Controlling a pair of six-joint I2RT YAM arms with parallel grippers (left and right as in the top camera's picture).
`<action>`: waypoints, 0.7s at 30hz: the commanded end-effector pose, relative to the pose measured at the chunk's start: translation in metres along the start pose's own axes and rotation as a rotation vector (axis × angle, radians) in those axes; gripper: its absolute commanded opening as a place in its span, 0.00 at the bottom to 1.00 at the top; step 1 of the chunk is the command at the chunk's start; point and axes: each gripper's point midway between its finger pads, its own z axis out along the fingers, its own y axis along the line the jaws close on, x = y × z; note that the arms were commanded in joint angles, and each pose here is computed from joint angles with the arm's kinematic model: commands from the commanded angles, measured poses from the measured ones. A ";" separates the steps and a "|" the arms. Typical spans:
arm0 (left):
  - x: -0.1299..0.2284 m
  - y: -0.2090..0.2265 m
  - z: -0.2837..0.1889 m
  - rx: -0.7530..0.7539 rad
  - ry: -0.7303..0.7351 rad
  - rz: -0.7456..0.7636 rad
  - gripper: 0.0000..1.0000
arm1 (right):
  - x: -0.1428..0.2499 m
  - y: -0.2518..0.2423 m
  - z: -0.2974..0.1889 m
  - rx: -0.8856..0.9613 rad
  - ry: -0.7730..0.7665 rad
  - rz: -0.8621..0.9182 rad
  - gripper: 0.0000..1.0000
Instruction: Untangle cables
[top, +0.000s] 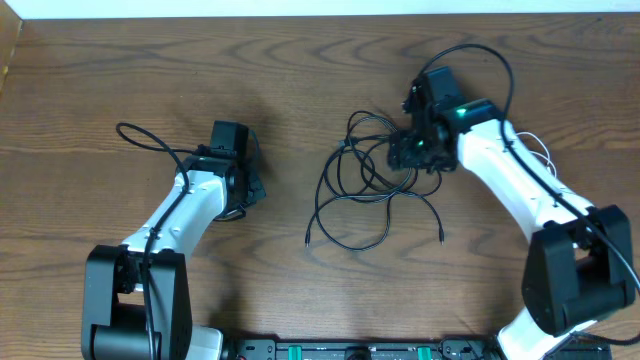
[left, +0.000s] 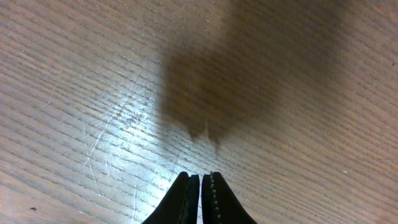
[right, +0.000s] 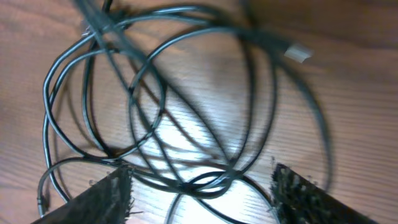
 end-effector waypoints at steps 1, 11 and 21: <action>0.004 0.005 0.004 -0.016 0.013 -0.015 0.10 | 0.009 0.016 0.012 -0.015 0.038 -0.039 0.73; 0.004 0.005 0.004 -0.016 0.013 -0.015 0.10 | 0.029 0.046 0.022 0.008 0.071 -0.142 0.75; 0.004 0.005 0.004 -0.016 0.014 -0.015 0.10 | 0.026 0.037 0.022 0.188 0.008 -0.216 0.75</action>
